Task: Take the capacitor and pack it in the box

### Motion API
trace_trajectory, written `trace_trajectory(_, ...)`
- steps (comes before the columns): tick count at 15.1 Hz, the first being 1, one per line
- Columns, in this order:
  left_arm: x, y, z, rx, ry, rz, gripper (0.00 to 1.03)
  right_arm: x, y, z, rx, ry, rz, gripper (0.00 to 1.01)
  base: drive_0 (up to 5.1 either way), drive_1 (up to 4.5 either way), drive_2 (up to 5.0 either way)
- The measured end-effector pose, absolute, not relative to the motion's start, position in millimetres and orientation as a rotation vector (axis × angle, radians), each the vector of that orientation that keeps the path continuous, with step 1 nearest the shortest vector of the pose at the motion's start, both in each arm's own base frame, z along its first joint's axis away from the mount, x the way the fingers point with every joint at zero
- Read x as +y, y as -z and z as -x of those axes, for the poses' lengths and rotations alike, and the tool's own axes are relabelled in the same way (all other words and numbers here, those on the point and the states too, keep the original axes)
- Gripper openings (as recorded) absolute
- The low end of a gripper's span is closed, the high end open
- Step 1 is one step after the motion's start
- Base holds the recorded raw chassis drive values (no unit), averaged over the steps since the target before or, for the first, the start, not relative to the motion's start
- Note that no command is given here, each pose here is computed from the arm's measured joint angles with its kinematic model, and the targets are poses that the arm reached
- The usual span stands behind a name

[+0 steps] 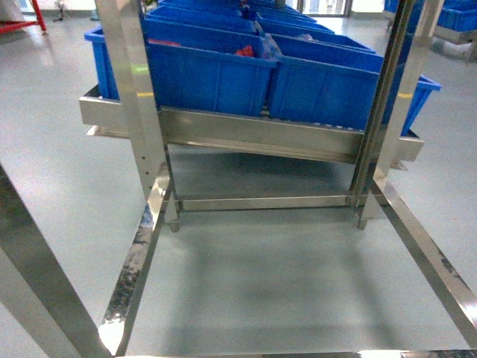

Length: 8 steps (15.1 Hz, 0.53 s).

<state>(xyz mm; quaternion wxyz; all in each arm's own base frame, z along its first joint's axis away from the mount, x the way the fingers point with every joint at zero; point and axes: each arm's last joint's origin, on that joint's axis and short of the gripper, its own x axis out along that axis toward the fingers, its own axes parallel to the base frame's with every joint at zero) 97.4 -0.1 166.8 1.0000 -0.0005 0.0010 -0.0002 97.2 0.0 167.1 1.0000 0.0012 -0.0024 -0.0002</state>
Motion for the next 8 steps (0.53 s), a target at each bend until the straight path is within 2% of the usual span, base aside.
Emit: trace_trajectory(8, -0.1, -166.8, -97.4, 0.002, 0.002, 0.0, 0.44, 0.0, -167.1, -97.2, -0.005, 0.0, -0.002, 0.98, -4.9, 2.52, 2.5)
